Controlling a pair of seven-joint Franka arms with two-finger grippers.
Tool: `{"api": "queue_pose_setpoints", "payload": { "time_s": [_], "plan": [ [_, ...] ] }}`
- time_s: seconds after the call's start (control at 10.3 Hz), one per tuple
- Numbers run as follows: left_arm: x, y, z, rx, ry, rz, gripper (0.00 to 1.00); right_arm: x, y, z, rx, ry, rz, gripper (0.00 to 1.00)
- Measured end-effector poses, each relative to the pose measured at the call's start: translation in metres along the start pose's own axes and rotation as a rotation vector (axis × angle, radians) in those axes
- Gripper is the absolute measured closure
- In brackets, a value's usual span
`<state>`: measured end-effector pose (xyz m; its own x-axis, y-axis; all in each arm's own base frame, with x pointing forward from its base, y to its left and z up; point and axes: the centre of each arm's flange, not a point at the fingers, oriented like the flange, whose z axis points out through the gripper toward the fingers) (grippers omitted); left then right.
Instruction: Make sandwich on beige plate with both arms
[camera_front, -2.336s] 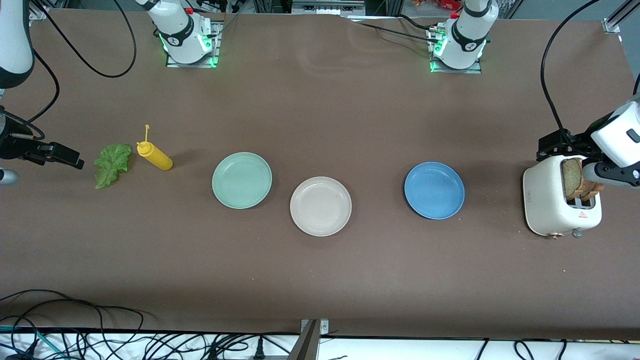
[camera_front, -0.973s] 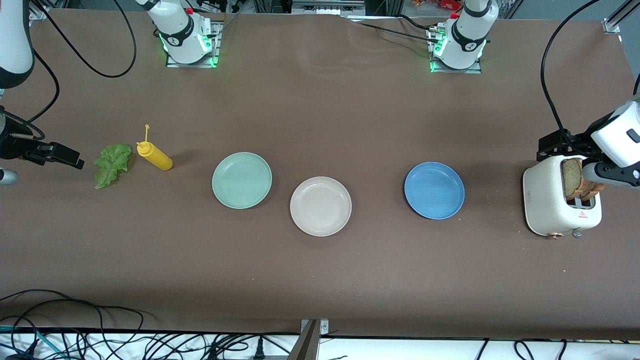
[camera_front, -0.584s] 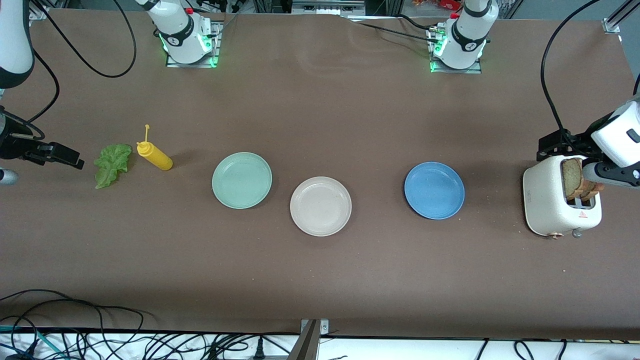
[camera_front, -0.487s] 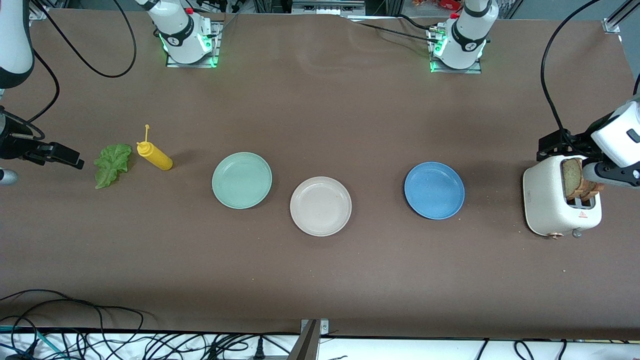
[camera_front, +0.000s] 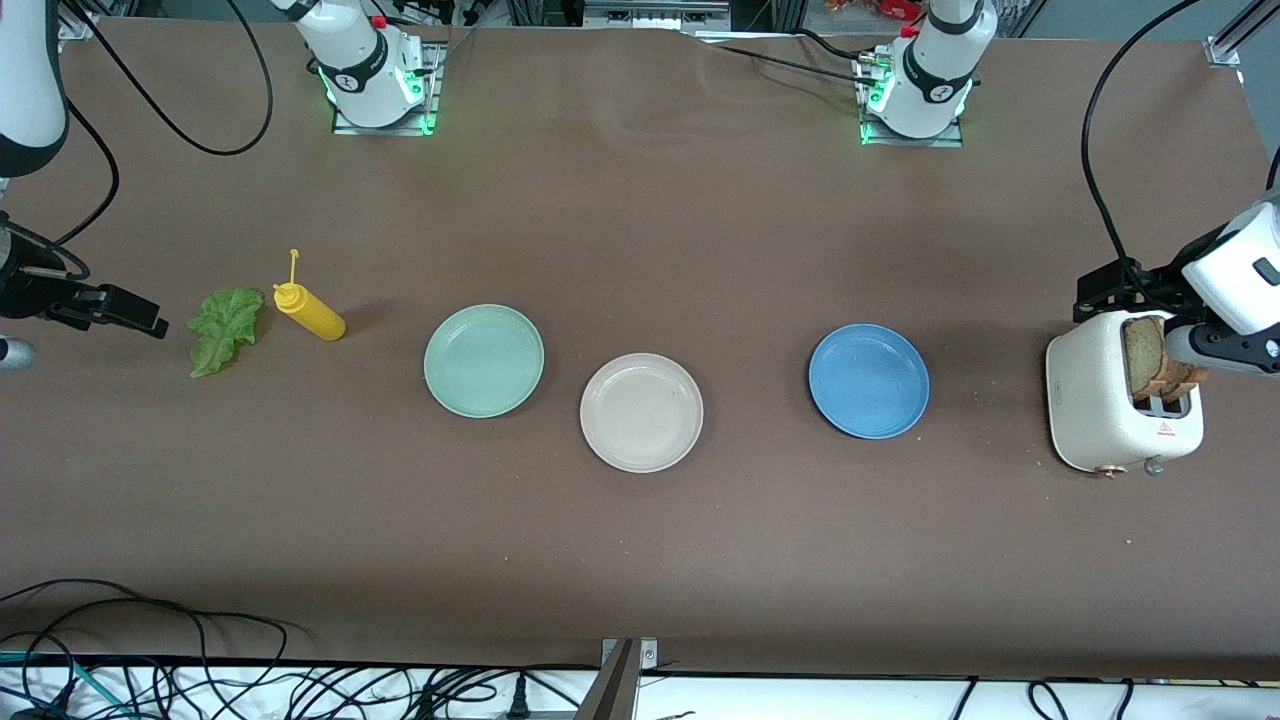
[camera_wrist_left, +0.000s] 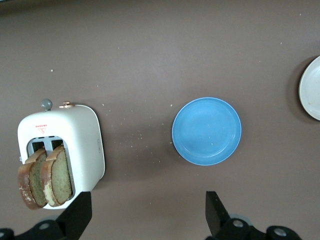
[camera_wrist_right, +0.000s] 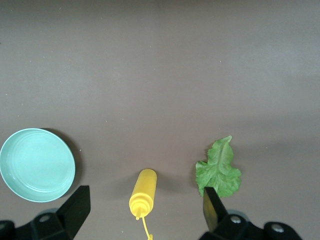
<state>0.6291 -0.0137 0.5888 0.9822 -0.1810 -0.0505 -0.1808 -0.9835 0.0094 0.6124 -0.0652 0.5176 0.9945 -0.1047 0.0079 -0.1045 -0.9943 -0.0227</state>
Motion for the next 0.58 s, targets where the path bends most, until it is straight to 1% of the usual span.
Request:
{"api": "queue_pose_setpoints", "payload": {
  "time_s": [0.19,0.58],
  "plan": [
    [0.0026,-0.0003,-0.0009,0.003,0.019,0.0,0.0,0.0,0.0001,0.0,0.0,0.0,0.0,0.0],
    [0.009,0.006,0.0052,0.0,0.024,0.011,0.0,0.0,0.0001,0.0,0.0,0.0,0.0,0.0]
  ]
}}
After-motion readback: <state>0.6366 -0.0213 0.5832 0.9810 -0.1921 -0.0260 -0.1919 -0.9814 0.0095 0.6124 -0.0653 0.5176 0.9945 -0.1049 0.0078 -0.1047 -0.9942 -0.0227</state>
